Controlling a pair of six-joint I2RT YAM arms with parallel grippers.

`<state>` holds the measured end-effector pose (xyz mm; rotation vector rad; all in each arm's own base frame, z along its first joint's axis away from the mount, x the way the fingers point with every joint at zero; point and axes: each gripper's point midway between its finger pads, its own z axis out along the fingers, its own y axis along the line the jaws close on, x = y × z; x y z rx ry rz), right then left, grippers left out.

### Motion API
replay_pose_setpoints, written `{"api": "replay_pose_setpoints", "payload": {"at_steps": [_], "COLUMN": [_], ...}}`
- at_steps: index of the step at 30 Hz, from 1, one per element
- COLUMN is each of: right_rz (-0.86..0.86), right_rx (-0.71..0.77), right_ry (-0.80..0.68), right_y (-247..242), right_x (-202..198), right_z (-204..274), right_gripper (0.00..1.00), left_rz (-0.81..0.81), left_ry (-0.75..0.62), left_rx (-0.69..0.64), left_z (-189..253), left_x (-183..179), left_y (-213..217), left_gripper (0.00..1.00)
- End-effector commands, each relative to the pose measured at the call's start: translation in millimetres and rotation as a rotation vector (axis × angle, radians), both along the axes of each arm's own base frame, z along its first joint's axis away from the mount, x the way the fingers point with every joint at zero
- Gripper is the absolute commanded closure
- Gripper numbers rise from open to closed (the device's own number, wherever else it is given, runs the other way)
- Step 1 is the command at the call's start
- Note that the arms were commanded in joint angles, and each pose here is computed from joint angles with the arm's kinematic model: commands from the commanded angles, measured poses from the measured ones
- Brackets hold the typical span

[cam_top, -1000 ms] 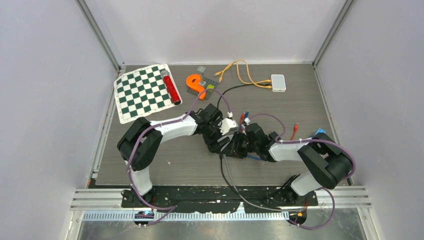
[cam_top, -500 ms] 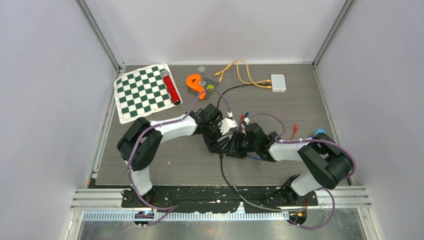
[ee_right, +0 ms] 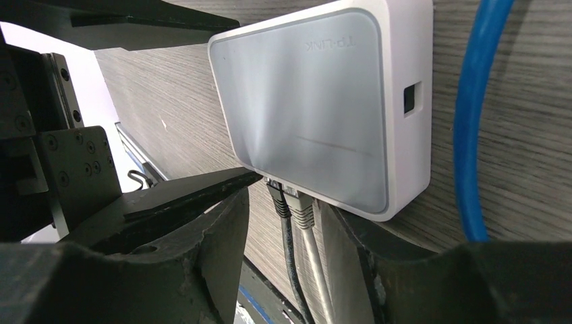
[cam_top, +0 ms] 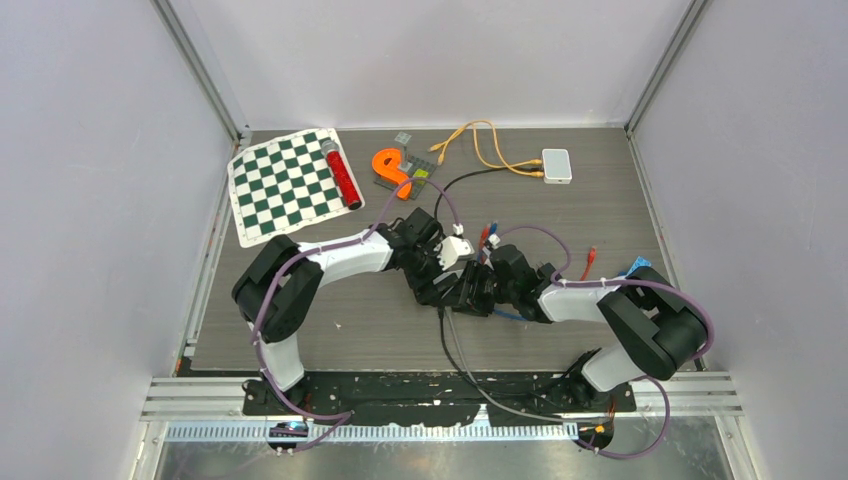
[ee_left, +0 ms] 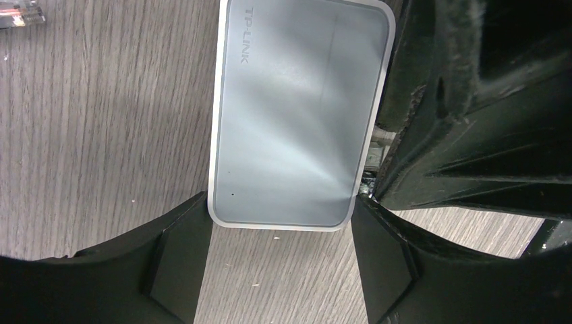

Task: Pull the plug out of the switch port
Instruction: Pull the connector from the switch port.

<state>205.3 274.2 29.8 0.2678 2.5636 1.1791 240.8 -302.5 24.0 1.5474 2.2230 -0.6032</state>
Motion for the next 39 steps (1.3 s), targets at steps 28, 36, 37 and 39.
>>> {"api": "replay_pose_setpoints", "payload": {"at_steps": [28,36,37,39], "right_rz": [-0.094,-0.091,-0.092,-0.097], "right_rx": [-0.046,-0.049,-0.051,-0.060], "right_ry": [0.001,0.007,0.007,0.006], "right_y": [-8,-7,-8,-9], "right_x": [13,14,13,14], "right_z": [-20,-25,-25,-27], "right_gripper": [0.58,0.67,0.65,0.62], "left_rz": [-0.009,-0.009,-0.008,-0.007], "left_ry": [0.055,0.062,0.062,0.060], "left_rx": [0.011,0.013,0.011,0.009], "left_z": [-7,-10,-9,-10], "left_x": [-14,-17,-17,-18], "left_y": [1,3,3,3], "left_gripper": [0.46,0.47,0.47,0.47]}}
